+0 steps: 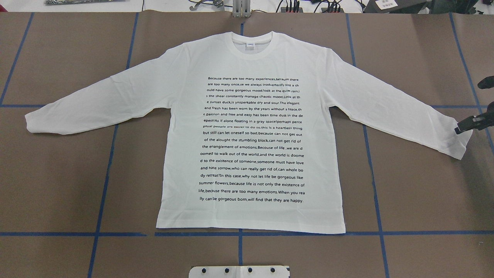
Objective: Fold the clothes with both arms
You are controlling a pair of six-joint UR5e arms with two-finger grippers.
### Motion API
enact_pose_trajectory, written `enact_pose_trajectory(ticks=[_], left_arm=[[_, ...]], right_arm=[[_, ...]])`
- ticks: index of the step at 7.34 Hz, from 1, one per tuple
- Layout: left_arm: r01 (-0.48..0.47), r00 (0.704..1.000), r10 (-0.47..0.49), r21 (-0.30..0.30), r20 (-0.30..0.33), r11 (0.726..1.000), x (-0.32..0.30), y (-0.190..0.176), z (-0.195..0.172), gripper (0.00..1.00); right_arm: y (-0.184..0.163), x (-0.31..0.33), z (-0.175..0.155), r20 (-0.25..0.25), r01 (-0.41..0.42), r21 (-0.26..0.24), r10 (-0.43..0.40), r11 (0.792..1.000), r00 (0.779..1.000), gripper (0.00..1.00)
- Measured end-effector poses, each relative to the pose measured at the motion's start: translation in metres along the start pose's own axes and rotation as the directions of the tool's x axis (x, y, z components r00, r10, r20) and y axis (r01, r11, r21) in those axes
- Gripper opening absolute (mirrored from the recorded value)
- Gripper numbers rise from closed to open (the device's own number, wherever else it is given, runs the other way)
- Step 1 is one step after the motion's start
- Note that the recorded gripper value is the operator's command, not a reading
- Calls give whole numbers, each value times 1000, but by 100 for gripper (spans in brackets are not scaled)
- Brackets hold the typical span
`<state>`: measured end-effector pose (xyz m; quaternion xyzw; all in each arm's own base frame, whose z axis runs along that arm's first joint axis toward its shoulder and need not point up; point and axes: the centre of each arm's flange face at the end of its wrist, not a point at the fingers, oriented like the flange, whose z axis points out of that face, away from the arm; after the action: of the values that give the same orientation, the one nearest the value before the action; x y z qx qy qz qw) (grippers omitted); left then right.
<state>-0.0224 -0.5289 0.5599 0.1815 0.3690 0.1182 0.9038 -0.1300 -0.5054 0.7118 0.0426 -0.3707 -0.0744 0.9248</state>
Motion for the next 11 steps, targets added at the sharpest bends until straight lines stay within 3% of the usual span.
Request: enact_pose_trajectory(ticks=[1,3,4,6,7,9,11], left_arm=[[-1,1000,1,1,0,1000,1,-1,-1,100],[-1,1000,1,5,0,1000,2,-4,-2,100],[-2,1000,2,6,1,1000,2,-5,-2,100],[-3,1000,3,9,1,1000,3,-8,-3,100],[-2,1000,2,10,1,1000,3,-9,-3,99],[-2,1000,2,11,2,1000,4,-11,-4,99],[-2,1000,2,11,1,1000,3,-11,-3,99]], right_arm=[[1,0,0,1,-1,-1,1,1000,1000,19],[-1,-1,-1,2,1,2,-1,1000,1000,5],[-2,-2,-2,3,3,4,-3,1000,1000,0],[-5,-9,-6,17,10,10,-10,1000,1000,0],[-8,-18,-13,52,14,11,-15,1000,999,0],[-17,-48,-46,175,14,29,-19,999,984,0],[-29,-101,-101,288,-63,57,44,996,956,0]])
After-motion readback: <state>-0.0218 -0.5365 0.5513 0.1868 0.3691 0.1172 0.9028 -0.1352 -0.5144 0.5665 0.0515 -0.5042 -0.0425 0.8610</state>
